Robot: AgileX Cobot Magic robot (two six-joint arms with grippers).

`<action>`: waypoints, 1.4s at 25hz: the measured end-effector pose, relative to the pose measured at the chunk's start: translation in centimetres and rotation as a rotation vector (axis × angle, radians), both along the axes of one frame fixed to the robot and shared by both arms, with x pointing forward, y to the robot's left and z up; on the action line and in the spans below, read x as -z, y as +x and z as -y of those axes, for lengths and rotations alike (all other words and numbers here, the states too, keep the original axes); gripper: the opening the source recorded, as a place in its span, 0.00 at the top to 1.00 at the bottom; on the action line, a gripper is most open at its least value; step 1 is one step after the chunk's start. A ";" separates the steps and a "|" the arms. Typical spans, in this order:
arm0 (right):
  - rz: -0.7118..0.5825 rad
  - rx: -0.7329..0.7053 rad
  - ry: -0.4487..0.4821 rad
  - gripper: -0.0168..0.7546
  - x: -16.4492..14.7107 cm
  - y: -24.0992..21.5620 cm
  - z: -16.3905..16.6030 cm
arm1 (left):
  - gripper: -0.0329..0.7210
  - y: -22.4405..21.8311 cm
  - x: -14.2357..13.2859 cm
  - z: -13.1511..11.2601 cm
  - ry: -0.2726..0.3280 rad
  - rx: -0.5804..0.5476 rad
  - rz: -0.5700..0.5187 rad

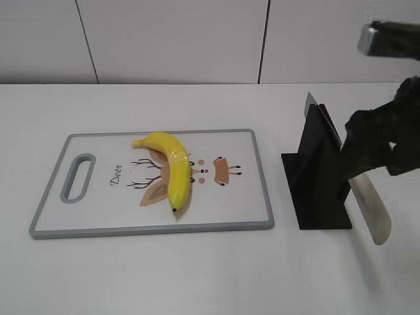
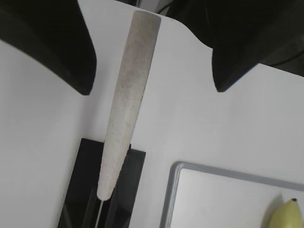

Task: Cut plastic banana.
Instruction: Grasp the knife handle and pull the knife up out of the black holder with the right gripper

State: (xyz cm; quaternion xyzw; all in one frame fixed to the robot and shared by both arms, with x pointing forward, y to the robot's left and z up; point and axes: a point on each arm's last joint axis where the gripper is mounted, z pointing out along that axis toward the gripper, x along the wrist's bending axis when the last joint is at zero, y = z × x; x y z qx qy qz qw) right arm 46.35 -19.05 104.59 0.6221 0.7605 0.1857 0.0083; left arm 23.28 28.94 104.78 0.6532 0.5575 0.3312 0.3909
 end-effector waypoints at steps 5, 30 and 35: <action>-0.138 0.042 -0.060 0.22 3.3 1.5 -0.5 | 0.24 0.0 0.0 0.0 0.000 0.000 0.000; -0.253 0.079 -0.101 0.75 5.5 2.0 -0.7 | 0.26 0.0 0.0 0.0 0.000 0.000 0.000; -0.243 0.088 -0.094 0.75 5.3 1.9 -0.7 | 0.26 0.0 0.0 0.0 0.000 0.000 0.000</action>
